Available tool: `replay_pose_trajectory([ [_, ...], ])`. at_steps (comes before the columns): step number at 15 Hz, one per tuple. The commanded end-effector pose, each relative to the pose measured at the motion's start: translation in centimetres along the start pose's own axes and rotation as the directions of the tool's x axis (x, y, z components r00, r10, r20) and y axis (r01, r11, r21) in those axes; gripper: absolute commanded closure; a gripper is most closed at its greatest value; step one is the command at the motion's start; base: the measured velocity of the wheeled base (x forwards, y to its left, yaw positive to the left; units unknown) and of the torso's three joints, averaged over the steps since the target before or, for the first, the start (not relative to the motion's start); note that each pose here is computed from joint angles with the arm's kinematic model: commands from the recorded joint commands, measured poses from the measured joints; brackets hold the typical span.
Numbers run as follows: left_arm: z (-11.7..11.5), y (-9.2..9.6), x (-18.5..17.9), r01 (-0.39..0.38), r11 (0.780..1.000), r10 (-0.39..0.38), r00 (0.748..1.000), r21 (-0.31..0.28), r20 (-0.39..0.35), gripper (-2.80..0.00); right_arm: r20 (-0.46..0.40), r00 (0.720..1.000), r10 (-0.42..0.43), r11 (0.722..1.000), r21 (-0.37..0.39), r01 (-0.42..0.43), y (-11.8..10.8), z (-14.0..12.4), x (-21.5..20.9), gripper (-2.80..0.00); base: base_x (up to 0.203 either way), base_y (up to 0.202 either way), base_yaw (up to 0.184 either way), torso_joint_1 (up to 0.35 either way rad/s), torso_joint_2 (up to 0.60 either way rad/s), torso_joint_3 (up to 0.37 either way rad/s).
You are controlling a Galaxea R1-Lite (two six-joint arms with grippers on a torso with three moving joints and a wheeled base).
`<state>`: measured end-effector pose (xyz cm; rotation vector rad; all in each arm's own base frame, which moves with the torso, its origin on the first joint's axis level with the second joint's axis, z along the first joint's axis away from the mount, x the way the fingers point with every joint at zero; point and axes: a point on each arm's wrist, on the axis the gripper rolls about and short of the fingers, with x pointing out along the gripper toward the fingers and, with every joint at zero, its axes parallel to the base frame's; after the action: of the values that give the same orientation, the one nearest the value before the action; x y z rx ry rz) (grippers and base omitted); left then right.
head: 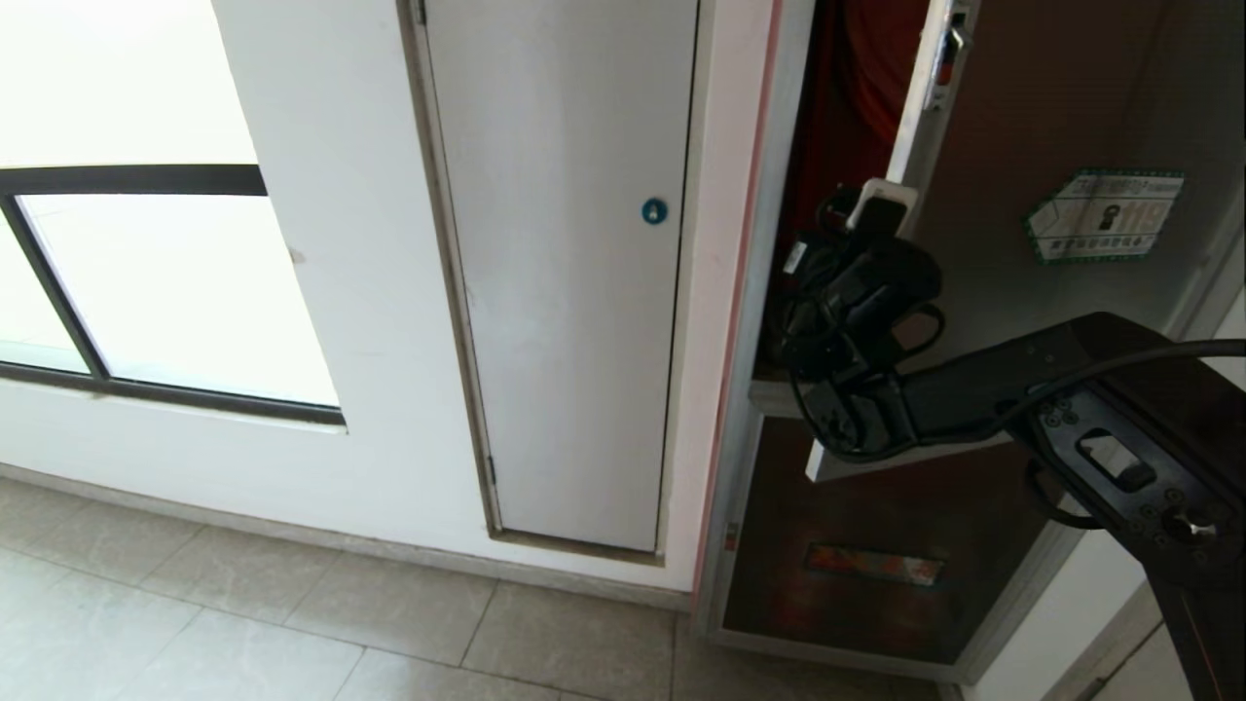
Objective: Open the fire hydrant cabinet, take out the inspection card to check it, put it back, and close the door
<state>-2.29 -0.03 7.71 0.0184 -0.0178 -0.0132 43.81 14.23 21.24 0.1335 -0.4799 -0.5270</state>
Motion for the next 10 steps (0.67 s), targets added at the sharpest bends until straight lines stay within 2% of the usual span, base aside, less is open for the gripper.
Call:
replay_pose_trajectory([
  [1, -0.2, 0.0, 0.1, 0.001, 1.000, -0.001, 1.000, 0.000, -0.007, 0.00, 0.011, 1.000, -0.007, 1.000, 0.013, 0.007, -0.2, 1.1, 0.0, 0.00, 0.000, 0.000, 0.000, 0.000, 0.00, 0.000],
  [10, -0.2, 0.0, 0.1, 0.001, 1.000, -0.001, 1.000, 0.000, -0.007, 0.00, -0.013, 1.000, -0.014, 1.000, -0.002, 0.014, -2.8, 3.3, -2.1, 0.00, 0.000, 0.000, 0.000, 0.000, 0.00, 0.000],
])
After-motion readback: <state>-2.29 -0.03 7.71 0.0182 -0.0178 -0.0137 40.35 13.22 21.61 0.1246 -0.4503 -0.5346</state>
